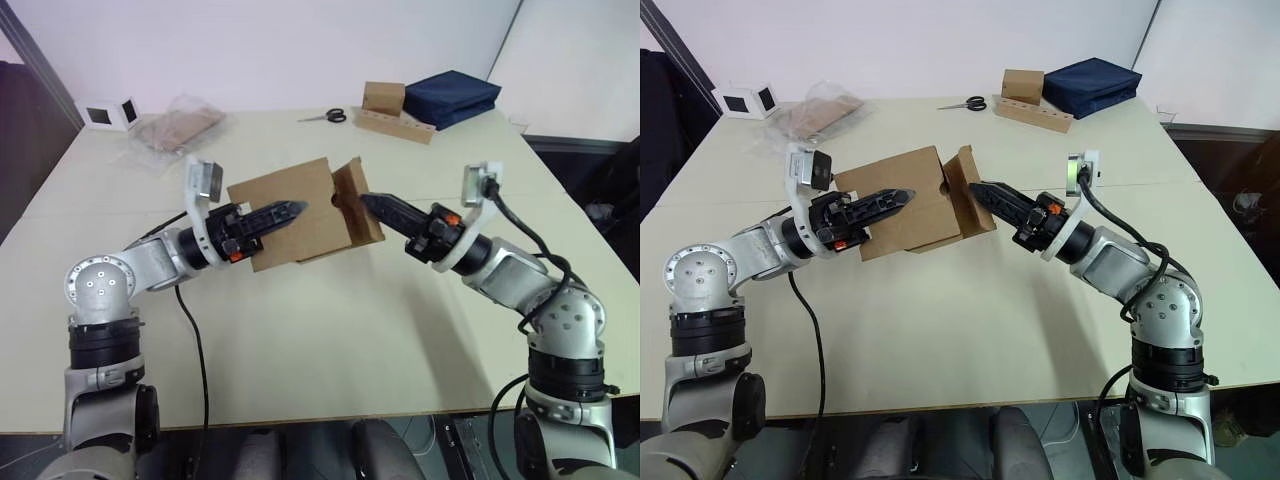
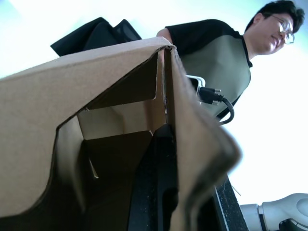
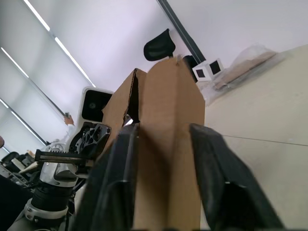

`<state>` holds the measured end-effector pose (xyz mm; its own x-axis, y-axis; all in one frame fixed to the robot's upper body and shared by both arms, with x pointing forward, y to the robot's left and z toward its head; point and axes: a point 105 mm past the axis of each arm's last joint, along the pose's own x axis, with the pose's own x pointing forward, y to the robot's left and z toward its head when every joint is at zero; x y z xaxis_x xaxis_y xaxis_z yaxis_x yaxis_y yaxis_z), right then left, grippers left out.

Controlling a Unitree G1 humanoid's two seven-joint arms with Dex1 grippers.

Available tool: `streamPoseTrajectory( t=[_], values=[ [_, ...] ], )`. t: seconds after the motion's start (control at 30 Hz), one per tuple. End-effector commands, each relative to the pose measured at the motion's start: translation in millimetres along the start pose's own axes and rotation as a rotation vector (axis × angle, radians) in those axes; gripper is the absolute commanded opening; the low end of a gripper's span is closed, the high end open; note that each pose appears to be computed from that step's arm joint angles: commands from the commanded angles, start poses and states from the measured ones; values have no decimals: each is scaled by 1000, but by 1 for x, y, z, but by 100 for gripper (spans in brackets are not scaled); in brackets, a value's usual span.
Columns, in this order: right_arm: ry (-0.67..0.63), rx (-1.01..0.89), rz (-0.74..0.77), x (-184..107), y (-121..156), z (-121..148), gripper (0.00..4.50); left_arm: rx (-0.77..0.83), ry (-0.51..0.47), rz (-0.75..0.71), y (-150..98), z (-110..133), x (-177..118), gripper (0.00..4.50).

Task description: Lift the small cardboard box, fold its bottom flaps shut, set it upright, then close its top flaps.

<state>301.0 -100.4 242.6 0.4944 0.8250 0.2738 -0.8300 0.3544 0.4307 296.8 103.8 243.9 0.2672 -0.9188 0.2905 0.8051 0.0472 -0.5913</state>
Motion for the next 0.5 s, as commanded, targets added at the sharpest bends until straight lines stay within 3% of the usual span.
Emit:
streamPoseTrajectory(
  t=[0.03,0.5],
  values=[
    [-19,-33,27,0,8,8,153,48,-13,-38,-12,5,2,0],
    [-47,-16,52,1,13,12,153,57,-26,-29,-12,5,1,0]
  ],
)
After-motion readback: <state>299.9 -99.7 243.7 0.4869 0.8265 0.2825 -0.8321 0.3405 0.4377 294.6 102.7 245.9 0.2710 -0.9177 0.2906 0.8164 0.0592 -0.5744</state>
